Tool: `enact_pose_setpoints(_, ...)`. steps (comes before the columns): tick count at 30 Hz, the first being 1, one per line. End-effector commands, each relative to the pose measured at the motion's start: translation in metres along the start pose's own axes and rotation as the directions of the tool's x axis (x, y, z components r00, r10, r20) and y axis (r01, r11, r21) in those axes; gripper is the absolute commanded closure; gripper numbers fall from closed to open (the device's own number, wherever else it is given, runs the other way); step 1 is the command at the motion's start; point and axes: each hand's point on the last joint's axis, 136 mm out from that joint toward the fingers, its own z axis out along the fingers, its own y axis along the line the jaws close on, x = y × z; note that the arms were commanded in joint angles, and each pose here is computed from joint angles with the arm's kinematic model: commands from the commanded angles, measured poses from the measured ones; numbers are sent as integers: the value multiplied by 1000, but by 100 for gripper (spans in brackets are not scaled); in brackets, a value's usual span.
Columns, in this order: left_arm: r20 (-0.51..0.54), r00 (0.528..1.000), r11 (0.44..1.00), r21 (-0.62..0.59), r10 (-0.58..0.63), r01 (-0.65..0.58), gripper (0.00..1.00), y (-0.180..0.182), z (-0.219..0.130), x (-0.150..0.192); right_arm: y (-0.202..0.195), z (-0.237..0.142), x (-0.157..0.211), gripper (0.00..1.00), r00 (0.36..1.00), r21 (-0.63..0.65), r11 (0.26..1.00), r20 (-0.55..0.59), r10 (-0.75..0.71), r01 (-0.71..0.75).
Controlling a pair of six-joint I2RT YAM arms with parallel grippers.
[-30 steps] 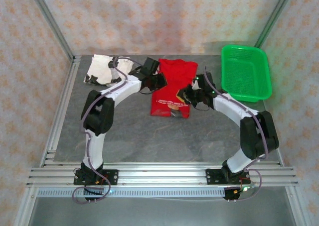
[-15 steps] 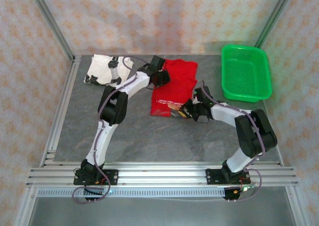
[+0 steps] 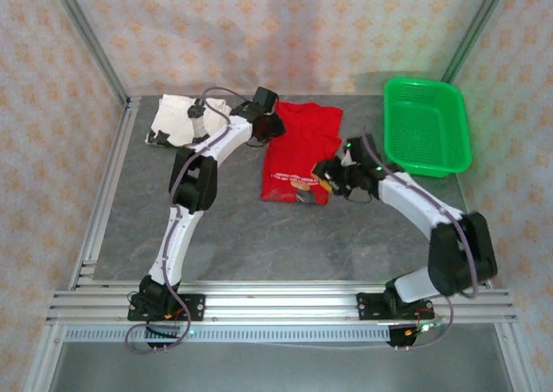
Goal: Fold and stack the t-shirts
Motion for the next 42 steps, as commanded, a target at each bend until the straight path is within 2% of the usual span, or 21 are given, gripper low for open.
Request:
enact_pose_setpoints(1, 245, 969, 993, 101, 42, -68, 53, -44, -151, -70, -3, -67, -8, 35, 996, 66, 997, 74, -44, 39)
enact_pose_setpoints(4, 305, 951, 988, 124, 48, -89, 36, -39, -220, -71, -16, -117, -8, 20, 991, 121, 990, 109, -81, 68)
enact_pose_setpoints(6, 336, 941, 984, 154, 33, -90, 27, -32, -268, -61, -26, -138, -1, 16, 991, 151, 985, 98, -95, 79)
enact_pose_setpoints(8, 332, 943, 987, 141, 28, -79, 22, -15, -295, -43, -31, -145, 8, 16, 996, 133, 989, 59, -71, 63)
enact_pose_setpoints(11, 262, 965, 990, 130, 24, -59, 20, 11, -308, 1, -34, -138, 18, 15, 999, 74, 997, 21, -31, 29)
enact_pose_setpoints(15, 102, 994, 986, 168, -30, 13, 22, 38, -281, 69, -25, -108, 23, 16, 998, -139, 989, -23, 52, -55)
enact_pose_setpoints(17, 28, 999, 982, 187, -42, 36, 24, 42, -259, 103, -34, -90, 21, 19, 994, -188, 976, -32, 104, -108)
enact_pose_setpoints(20, -78, 996, 975, 215, -47, 63, 29, 38, -220, 147, -49, -60, 29, 26, 986, -185, 971, -96, 136, -152)
enact_pose_setpoints(23, -149, 985, 969, 218, -87, 118, 33, 40, -184, 173, -57, -34, 37, 28, 985, -154, 979, -131, 116, -136)
enact_pose_setpoints(30, -203, 968, 972, 151, -150, 182, 38, 60, -135, 193, -83, 20, 40, 36, 968, -70, 981, -190, 164, -180)
enact_pose_setpoints(42, -204, 954, 968, 75, -219, 238, 43, 73, -77, 195, -99, 64, 23, 41, 958, -37, 974, -193, 212, -223)
